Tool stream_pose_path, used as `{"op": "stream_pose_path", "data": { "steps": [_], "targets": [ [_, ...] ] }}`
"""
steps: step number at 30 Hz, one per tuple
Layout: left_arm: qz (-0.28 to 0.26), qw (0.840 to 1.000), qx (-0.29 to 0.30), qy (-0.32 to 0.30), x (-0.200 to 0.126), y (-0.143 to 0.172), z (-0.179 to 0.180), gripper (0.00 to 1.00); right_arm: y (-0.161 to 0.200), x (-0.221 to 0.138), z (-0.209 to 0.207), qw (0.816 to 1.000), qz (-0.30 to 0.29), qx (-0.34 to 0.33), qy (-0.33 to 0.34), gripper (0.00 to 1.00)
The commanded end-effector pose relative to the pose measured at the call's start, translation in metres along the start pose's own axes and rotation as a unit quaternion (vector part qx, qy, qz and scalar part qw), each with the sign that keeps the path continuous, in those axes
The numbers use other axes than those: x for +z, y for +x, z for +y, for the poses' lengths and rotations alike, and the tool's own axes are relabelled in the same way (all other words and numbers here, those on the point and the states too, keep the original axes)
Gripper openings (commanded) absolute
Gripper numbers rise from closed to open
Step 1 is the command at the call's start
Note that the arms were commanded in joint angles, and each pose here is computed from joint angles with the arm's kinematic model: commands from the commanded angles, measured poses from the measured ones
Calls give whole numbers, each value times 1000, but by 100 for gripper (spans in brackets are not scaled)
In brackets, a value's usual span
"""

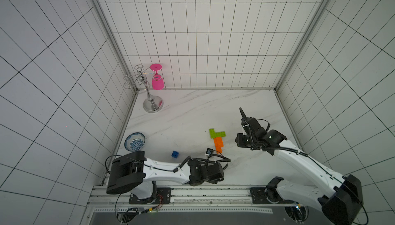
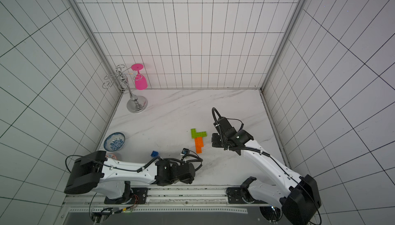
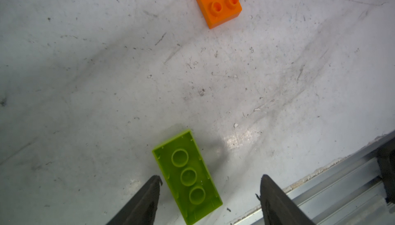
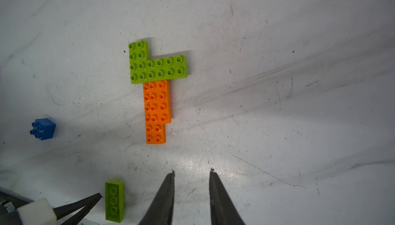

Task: Assemble a small pinwheel with lego
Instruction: Pick up the lego brick from the center of the board.

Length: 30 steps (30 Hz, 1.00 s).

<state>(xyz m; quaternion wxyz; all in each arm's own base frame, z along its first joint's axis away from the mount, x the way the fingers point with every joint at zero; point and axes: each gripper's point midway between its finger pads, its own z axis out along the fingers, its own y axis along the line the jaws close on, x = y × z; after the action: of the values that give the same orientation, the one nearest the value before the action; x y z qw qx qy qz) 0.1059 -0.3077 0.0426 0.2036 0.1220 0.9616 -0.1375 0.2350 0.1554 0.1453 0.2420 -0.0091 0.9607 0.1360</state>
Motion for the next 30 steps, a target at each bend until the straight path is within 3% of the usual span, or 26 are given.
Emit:
{"op": "stream_pose_path", "data": {
  "steps": [1,7,19,24,27,30],
  "targets": [
    [1,998,-21,-60,2,6,18,73,13,4,-8,1000,10,3,1,30],
    [24,995,-15,-97,12,23,25,68,15,3,-9,1000,10,0,-3,30],
    [27,994,-14,-108,9,25,31,36,12,0,-12,1000,-3,-5,0,29],
    [-25,997,-13,-66,-15,-9,30,30,5,-5,0,999,-30,-11,-40,28],
    [-66,997,-29,5,-34,-41,29,29,2,-9,17,994,-47,-15,-95,29],
    [-131,987,-35,90,-67,-80,28,29,-3,-21,46,983,-53,-15,-177,34]
  ]
}}
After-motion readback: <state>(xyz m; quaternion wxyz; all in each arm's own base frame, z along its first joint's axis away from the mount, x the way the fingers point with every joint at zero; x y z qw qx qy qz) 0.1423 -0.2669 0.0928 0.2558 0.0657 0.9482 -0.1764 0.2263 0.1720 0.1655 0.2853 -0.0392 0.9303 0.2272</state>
